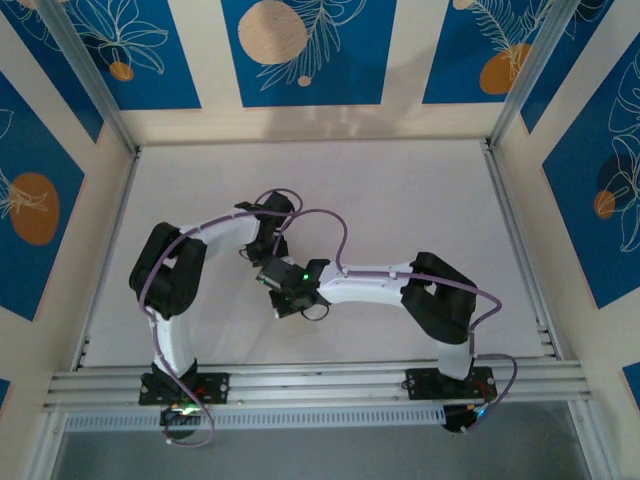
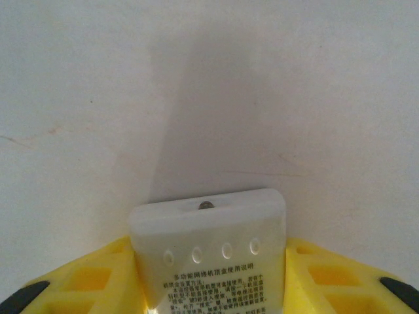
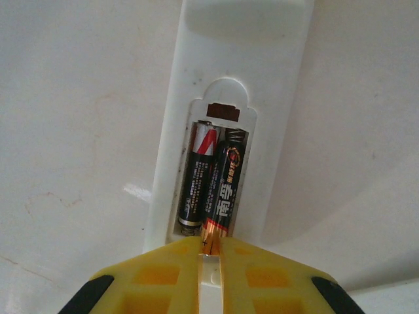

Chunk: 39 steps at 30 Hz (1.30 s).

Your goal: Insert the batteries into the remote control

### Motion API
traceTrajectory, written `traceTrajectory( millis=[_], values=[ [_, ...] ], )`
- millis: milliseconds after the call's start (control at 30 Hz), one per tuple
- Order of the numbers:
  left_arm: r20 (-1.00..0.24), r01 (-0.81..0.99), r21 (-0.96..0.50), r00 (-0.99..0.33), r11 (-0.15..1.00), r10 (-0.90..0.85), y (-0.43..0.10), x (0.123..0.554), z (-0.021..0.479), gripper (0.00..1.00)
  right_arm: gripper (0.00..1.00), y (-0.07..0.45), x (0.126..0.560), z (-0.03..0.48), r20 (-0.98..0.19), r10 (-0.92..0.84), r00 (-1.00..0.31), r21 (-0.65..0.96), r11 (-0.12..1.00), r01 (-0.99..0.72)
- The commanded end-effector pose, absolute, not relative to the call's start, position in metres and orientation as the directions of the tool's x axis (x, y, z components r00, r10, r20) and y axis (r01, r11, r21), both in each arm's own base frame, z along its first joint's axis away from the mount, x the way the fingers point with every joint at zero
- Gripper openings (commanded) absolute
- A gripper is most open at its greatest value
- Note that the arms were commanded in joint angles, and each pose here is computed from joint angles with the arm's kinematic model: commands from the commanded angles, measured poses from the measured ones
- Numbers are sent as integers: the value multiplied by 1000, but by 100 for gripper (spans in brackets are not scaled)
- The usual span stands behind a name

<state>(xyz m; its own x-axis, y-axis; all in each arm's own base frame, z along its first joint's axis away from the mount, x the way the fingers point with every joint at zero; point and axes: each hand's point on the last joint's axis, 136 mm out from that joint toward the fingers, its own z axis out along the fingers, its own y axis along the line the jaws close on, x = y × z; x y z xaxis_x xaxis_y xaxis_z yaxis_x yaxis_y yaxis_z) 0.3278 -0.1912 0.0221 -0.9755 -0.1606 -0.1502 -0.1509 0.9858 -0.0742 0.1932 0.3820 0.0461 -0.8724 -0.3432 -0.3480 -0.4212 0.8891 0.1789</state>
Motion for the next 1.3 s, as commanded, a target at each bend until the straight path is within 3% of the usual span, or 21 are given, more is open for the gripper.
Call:
traceTrajectory(
  millis=[0, 633, 967, 1267],
  values=[
    [-87, -147, 4, -985, 989, -146, -180, 311, 5, 37, 15, 385, 192, 43, -340, -368, -865, 158, 885, -439],
    [-85, -142, 5, -986, 990, -141, -180, 309, 5, 35, 9, 379, 196, 32, -289, -361, -887, 103, 909, -403],
    [-73, -143, 8, -987, 990, -142, -180, 308, -3, 35, 10, 386, 205, 89, -402, -319, -858, 169, 895, -412],
    [-78, -135, -25, -988, 991, -136, -186, 308, 2, 37, 10, 390, 215, 68, -406, -309, -860, 152, 905, -397]
  ],
)
